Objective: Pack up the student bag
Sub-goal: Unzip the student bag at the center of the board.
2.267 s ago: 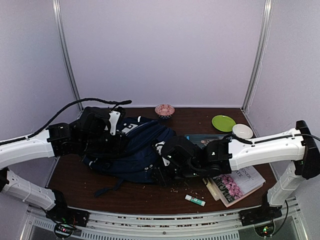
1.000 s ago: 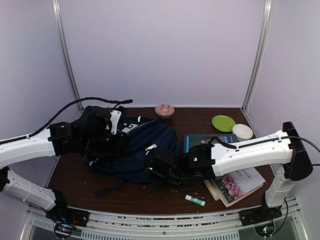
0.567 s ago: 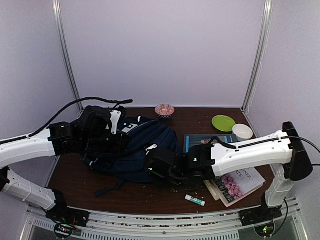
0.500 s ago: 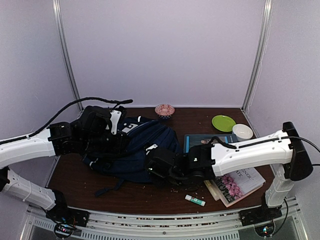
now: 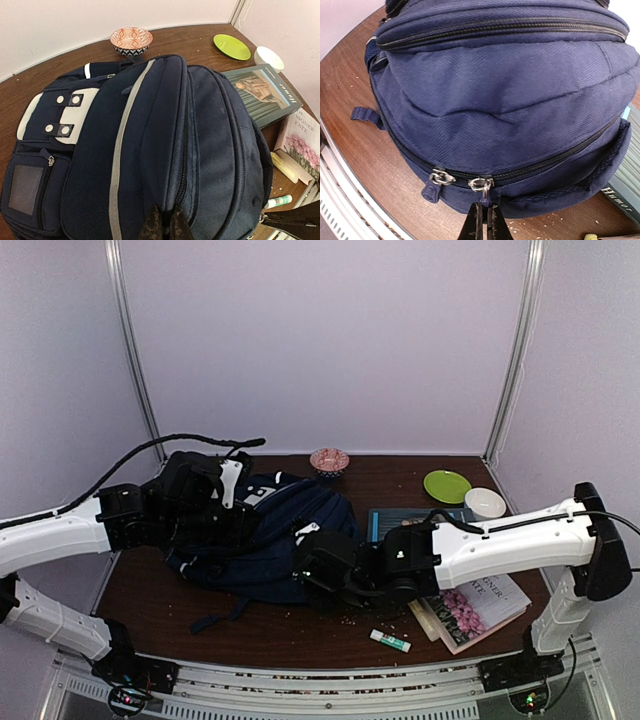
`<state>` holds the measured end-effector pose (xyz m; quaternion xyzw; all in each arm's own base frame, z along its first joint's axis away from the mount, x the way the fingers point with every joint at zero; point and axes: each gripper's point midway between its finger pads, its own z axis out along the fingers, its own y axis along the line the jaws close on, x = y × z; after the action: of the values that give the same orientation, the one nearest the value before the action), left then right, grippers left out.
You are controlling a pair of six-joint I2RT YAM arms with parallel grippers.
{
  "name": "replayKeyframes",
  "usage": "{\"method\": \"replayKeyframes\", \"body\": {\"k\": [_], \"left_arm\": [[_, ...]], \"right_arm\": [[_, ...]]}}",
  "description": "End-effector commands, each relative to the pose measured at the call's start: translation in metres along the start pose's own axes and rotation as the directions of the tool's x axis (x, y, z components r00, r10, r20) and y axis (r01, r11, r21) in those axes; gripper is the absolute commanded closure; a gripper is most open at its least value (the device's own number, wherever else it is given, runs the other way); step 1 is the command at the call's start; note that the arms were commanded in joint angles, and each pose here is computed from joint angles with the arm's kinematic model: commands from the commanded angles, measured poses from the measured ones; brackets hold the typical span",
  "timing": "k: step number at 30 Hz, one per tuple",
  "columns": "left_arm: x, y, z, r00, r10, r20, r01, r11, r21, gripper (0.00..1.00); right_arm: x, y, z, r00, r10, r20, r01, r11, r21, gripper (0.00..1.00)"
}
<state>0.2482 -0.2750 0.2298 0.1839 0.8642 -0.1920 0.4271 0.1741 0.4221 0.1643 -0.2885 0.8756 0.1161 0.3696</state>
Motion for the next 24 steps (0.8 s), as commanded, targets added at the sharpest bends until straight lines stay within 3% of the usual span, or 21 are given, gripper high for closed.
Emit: {"method": "replayKeyframes", "body": {"k": [1, 24], "left_arm": [[-0.045, -0.009, -0.015, 0.986, -0.053, 0.160, 0.046, 0.998, 0.052, 1.00], [-0.011, 0.008, -0.023, 0.993, -0.013, 0.116, 0.010, 1.000, 0.027, 1.00]], "right_arm": [[-0.006, -0.030, -0.007, 1.000, 0.006, 0.030, -0.009, 0.996, 0.092, 1.00], [-0.003, -0.113, 0.005, 0.990, 0.134, 0.041, -0.139, 0.973, 0.187, 1.00]]}}
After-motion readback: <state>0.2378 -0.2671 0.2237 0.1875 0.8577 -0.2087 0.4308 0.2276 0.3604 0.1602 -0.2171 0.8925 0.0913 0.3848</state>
